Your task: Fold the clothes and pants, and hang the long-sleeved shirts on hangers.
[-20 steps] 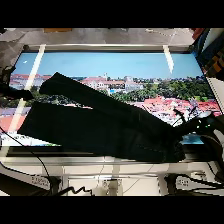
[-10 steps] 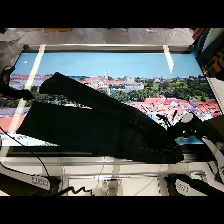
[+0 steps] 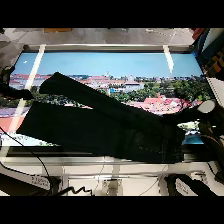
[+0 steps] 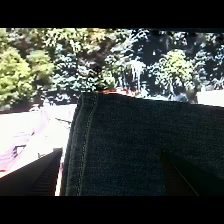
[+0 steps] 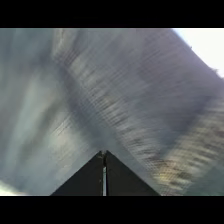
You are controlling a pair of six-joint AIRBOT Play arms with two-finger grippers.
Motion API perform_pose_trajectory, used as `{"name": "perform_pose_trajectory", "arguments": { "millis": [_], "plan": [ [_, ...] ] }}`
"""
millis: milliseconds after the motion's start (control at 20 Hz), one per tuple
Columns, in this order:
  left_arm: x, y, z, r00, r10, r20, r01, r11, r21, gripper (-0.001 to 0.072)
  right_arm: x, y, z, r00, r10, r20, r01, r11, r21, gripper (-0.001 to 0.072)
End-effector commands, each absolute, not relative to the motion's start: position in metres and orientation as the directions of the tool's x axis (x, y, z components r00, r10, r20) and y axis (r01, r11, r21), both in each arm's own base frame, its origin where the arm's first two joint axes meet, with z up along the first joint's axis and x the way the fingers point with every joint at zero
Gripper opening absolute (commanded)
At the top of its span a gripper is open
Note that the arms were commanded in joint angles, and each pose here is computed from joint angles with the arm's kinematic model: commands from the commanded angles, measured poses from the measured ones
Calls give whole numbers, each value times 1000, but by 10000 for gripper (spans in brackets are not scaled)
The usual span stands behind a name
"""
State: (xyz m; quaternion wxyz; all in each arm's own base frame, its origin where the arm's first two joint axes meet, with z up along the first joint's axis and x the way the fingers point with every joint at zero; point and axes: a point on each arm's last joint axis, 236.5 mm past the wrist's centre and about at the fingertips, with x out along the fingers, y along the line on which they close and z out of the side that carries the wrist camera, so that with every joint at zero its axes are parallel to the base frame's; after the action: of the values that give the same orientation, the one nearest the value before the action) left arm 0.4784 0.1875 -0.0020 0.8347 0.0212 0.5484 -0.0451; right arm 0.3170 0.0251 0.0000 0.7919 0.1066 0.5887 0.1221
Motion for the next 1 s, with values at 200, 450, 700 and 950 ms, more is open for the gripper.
{"name": "perform_pose_trajectory", "arguments": {
  "millis": [200,450,700,950],
  "plan": [
    [478,187,-2,395,-52,-917,98,995,-14,699,310,-130,-57,221,132,-966,346,916,204,384],
    [482,180,0,409,-79,-909,101,994,-41,699,331,-123,-104,206,238,-949,392,868,303,538],
    [482,180,0,408,-80,-909,101,994,-42,699,359,-108,-85,153,310,-938,213,917,338,551],
    [485,175,1,416,-96,-904,102,993,-58,699,327,-71,-90,-104,256,-961,-233,933,273,551]
  ]
}}
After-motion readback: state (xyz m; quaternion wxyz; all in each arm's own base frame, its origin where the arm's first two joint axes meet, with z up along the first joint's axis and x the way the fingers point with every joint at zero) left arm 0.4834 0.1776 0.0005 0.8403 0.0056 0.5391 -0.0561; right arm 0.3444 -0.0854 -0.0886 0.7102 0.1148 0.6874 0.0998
